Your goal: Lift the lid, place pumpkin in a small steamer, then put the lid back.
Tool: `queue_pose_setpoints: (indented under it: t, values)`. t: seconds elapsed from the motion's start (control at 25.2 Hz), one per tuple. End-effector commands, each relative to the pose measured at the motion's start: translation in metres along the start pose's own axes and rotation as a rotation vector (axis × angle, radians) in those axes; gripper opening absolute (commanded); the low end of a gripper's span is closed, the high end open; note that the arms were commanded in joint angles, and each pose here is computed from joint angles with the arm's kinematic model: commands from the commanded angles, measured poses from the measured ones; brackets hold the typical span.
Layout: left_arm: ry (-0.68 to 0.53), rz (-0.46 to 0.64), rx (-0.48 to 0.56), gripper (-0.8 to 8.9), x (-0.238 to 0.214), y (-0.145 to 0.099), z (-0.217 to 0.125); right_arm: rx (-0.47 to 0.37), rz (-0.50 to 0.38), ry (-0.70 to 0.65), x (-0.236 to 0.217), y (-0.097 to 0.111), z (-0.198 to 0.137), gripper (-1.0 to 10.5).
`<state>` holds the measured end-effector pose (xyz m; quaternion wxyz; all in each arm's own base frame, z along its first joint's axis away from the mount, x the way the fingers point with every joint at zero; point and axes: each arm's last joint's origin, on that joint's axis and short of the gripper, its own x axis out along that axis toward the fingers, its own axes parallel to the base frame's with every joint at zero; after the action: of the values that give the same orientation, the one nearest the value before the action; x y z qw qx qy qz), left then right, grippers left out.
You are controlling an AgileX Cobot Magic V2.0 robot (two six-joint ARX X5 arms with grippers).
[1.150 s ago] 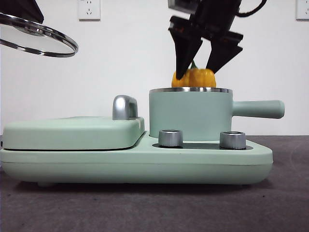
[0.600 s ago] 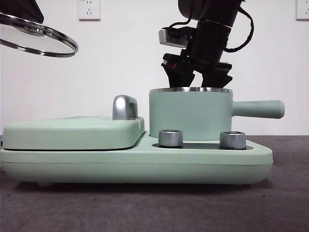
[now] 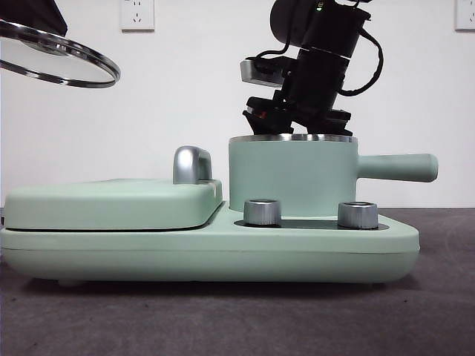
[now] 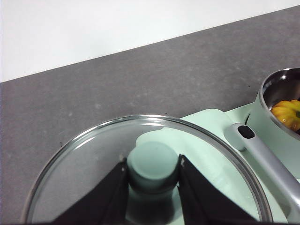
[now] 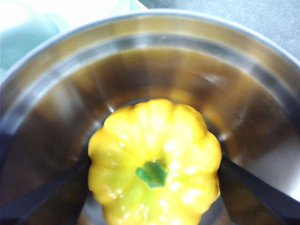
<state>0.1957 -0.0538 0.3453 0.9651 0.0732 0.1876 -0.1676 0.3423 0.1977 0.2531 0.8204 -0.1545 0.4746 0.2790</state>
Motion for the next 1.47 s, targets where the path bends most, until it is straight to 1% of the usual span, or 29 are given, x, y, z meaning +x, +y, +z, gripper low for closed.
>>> queue_pose_setpoints:
  t: [0.04,0.16,0.28,0.36,0.44,0.52,0.59,0.75,0.83,0.87,0.99,1.23,1.47]
  values:
    - [-0.045,-0.001,0.004,0.10,-0.001,0.000,0.008,-0.016,0.008,0.005,0.005,0.003,0.005,4.7]
    - [-0.042,-0.002,0.003,0.10,-0.001,0.000,0.007,-0.019,0.008,0.004,-0.002,0.003,0.008,4.7]
    - [-0.036,-0.002,0.003,0.10,-0.001,0.000,0.007,-0.001,0.004,-0.031,-0.026,0.005,0.014,4.6]
    - [-0.015,-0.004,0.002,0.10,-0.001,0.000,0.005,0.001,0.002,-0.079,-0.048,0.007,0.014,4.5]
    - [-0.004,-0.006,0.001,0.10,-0.001,0.000,0.004,-0.002,-0.004,-0.131,-0.066,0.008,0.012,4.0]
    - [0.002,-0.007,0.001,0.10,-0.001,0.000,0.003,-0.005,-0.009,-0.183,-0.079,0.010,0.002,3.9]
    - [0.002,-0.006,0.001,0.10,-0.001,0.000,0.003,0.007,-0.011,-0.227,-0.087,0.012,-0.016,3.9]
    - [0.004,-0.007,0.000,0.10,-0.001,0.000,0.003,0.040,-0.015,-0.339,-0.103,0.018,-0.064,3.9]
    - [0.006,-0.013,0.000,0.10,-0.001,-0.001,0.003,0.072,-0.035,-0.382,-0.113,0.021,-0.090,3.9]
    - [0.004,-0.034,0.000,0.10,-0.001,-0.001,0.003,0.084,-0.057,-0.395,-0.119,0.022,-0.104,3.9]
    - [-0.002,-0.088,0.002,0.10,-0.001,-0.004,0.003,0.107,-0.096,-0.426,-0.130,0.024,-0.129,3.9]
    - [-0.007,-0.128,0.016,0.10,-0.001,-0.011,0.004,0.137,-0.193,-0.467,-0.148,0.026,-0.173,3.8]
    - [-0.020,-0.193,0.033,0.10,0.001,-0.020,0.006,0.164,-0.234,-0.464,-0.167,0.029,-0.208,3.8]
